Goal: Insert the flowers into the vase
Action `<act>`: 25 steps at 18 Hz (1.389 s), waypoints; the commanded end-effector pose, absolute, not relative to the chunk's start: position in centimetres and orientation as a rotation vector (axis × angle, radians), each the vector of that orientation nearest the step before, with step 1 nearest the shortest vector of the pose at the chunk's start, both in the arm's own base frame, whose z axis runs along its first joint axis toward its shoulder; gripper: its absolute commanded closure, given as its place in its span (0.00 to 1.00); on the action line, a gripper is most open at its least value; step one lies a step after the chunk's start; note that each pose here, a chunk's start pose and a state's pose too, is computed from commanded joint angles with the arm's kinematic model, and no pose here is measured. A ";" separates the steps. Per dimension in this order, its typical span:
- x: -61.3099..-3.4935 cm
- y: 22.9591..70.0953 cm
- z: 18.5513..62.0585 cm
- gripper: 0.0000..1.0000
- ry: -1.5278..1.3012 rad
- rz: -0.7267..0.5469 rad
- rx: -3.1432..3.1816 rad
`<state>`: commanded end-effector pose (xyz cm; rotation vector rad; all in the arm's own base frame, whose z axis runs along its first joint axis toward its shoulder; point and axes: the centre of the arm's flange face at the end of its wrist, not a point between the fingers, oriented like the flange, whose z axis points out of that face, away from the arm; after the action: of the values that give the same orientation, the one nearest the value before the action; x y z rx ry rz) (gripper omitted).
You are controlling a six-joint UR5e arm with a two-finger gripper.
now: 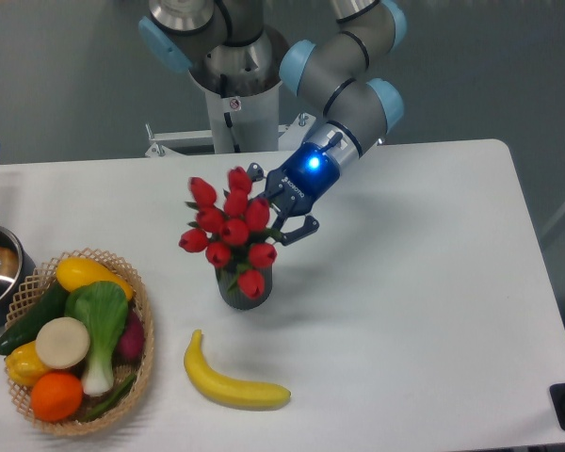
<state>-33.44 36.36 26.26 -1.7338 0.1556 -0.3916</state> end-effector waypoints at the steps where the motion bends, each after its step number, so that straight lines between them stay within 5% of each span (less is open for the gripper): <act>1: -33.4 36.4 26.3 0.21 0.162 -0.386 -1.733; 3: -33.3 36.3 26.5 0.00 0.172 -0.376 -1.731; 25: -34.4 30.4 33.1 0.00 0.235 -0.051 -2.024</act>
<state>-34.39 30.42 33.14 -2.0241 0.2350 -0.0515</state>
